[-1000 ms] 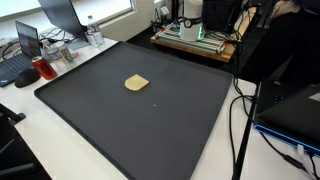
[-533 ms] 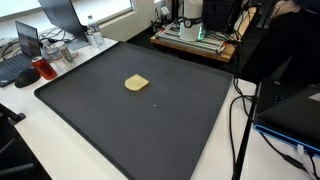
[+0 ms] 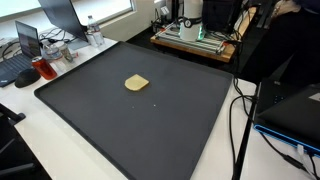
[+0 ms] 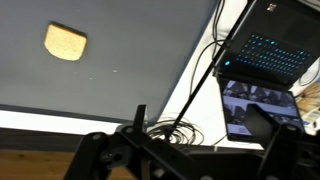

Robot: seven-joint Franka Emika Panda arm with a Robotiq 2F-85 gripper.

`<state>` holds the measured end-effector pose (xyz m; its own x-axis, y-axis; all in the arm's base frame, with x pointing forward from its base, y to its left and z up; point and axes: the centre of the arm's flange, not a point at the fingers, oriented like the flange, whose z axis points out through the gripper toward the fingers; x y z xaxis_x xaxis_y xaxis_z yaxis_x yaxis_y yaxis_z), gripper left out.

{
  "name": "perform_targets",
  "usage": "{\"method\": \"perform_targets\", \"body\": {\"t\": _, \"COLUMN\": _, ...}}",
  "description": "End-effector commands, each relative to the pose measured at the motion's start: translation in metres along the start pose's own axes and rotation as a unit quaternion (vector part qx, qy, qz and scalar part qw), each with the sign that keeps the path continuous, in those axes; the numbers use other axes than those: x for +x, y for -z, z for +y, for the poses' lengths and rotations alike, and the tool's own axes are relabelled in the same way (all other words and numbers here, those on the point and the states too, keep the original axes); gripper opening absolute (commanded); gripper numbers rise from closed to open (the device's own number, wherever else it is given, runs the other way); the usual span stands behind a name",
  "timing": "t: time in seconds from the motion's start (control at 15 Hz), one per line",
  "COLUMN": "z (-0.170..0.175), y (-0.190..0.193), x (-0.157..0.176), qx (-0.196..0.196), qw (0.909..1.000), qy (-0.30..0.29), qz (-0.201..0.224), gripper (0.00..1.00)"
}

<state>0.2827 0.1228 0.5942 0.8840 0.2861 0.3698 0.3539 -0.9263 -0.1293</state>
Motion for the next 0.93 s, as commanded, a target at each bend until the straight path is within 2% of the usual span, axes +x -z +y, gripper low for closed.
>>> {"method": "perform_targets", "body": {"t": 0.0, "z": -0.063, "y": 0.016, "x": -0.027, "qx": 0.036, "qw": 0.9948, "qy": 0.092, "qz": 0.025, "gripper": 1.0}}
{"method": "perform_targets", "body": {"t": 0.07, "z": -0.041, "y": 0.01, "x": -0.01, "qx": 0.013, "qw": 0.9985, "qy": 0.051, "qz": 0.013, "gripper": 1.0}}
{"method": "perform_targets", "body": {"t": 0.13, "z": -0.056, "y": 0.014, "x": -0.016, "qx": 0.017, "qw": 0.9972, "qy": 0.071, "qz": 0.018, "gripper": 1.0}}
{"method": "perform_targets", "body": {"t": 0.27, "z": -0.066, "y": 0.02, "x": -0.021, "qx": 0.019, "qw": 0.9958, "qy": 0.085, "qz": 0.025, "gripper": 1.0}}
{"method": "perform_targets", "body": {"t": 0.87, "z": -0.061, "y": 0.017, "x": -0.021, "qx": 0.019, "qw": 0.9956, "qy": 0.089, "qz": 0.022, "gripper": 1.0}}
